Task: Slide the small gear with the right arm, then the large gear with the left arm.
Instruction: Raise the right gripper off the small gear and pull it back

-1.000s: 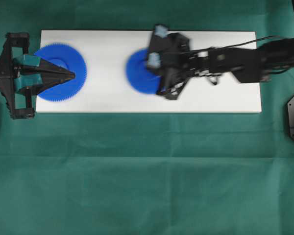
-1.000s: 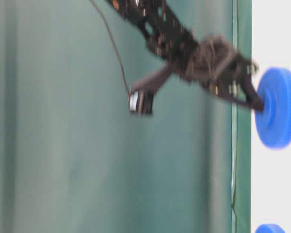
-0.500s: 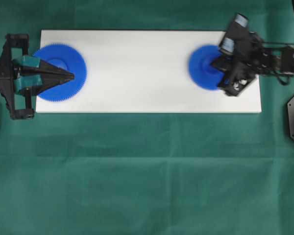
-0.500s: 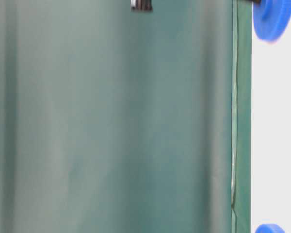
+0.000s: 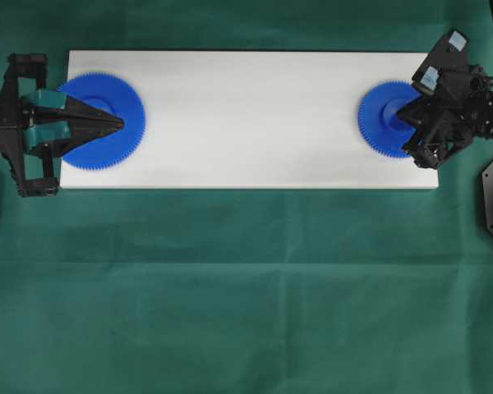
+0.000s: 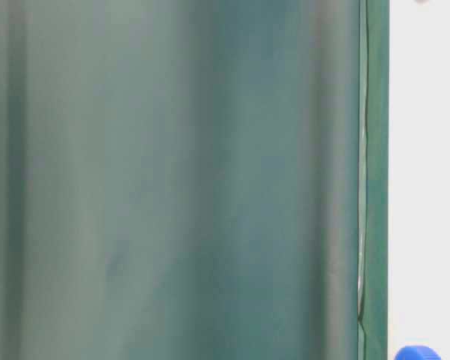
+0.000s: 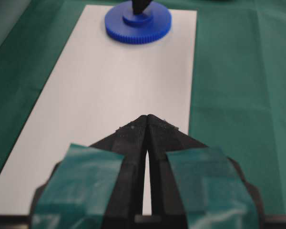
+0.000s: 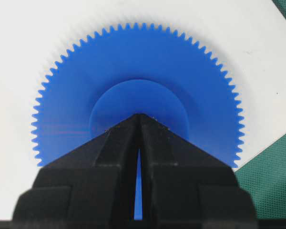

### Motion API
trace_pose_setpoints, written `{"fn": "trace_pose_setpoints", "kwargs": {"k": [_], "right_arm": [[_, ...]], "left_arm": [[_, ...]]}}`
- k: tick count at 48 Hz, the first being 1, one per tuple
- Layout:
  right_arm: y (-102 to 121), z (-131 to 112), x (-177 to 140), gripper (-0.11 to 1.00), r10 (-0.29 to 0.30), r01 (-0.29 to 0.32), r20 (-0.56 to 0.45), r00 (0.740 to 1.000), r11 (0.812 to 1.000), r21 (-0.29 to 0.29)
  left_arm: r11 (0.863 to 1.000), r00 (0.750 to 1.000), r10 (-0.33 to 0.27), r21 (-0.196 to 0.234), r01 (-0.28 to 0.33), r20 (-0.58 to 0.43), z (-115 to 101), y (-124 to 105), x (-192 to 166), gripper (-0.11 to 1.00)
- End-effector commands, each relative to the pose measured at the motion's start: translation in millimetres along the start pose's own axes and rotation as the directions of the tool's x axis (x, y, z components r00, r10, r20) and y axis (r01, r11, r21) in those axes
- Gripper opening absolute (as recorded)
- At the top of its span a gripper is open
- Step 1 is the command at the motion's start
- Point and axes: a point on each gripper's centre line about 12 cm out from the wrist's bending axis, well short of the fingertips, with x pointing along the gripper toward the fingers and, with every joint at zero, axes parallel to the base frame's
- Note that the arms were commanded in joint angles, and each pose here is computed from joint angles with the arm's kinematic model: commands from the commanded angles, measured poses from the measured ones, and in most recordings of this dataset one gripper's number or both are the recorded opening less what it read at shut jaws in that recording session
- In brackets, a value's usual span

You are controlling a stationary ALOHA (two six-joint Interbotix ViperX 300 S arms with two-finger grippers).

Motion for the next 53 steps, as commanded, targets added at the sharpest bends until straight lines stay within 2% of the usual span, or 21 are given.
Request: {"fn": "trace_pose_setpoints", "kwargs": {"k": [1, 13, 29, 36, 43, 47, 53], "right_arm": [[-6.9, -14.6, 4.2, 0.50, -0.030, 0.031, -0.055, 0.998, 1.000, 0.005], [-4.8, -8.4, 1.1, 0.50, -0.021, 0.021, -0.031, 0.999, 1.000, 0.008], [-1.7, 11.5, -28.4, 0.50, 0.035, -0.038, 0.132, 0.991, 0.999, 0.019], [-3.0, 17.0, -45.6, 0.50, 0.061, -0.063, 0.230, 0.971, 0.998, 0.000], [-3.0, 19.1, -63.3, 0.50, 0.107, -0.107, 0.340, 0.934, 0.994, -0.018], [-3.5, 17.7, -69.7, 0.50, 0.127, -0.128, 0.381, 0.916, 0.991, -0.022], [-5.3, 12.3, -72.5, 0.50, 0.138, -0.141, 0.404, 0.904, 0.990, -0.023]], "left_arm": [[1.000, 1.000, 0.005, -0.002, -0.005, 0.017, 4.6, 1.0, 0.7, 0.00], [1.000, 1.000, 0.005, -0.002, -0.004, 0.015, 4.3, 1.0, 0.9, 0.00], [1.000, 1.000, 0.004, -0.001, -0.004, 0.021, 5.6, 1.0, 0.8, 0.00], [1.000, 1.000, 0.006, -0.001, -0.006, 0.021, 5.8, 1.4, 1.4, 0.00], [1.000, 1.000, 0.014, -0.004, -0.014, 0.018, 4.6, 3.2, 0.9, 0.00], [1.000, 1.000, 0.022, -0.004, -0.022, 0.014, 4.1, 5.4, 0.9, 0.00], [0.999, 0.999, 0.047, -0.008, -0.047, 0.015, 6.3, 11.4, 1.3, 0.00]]}}
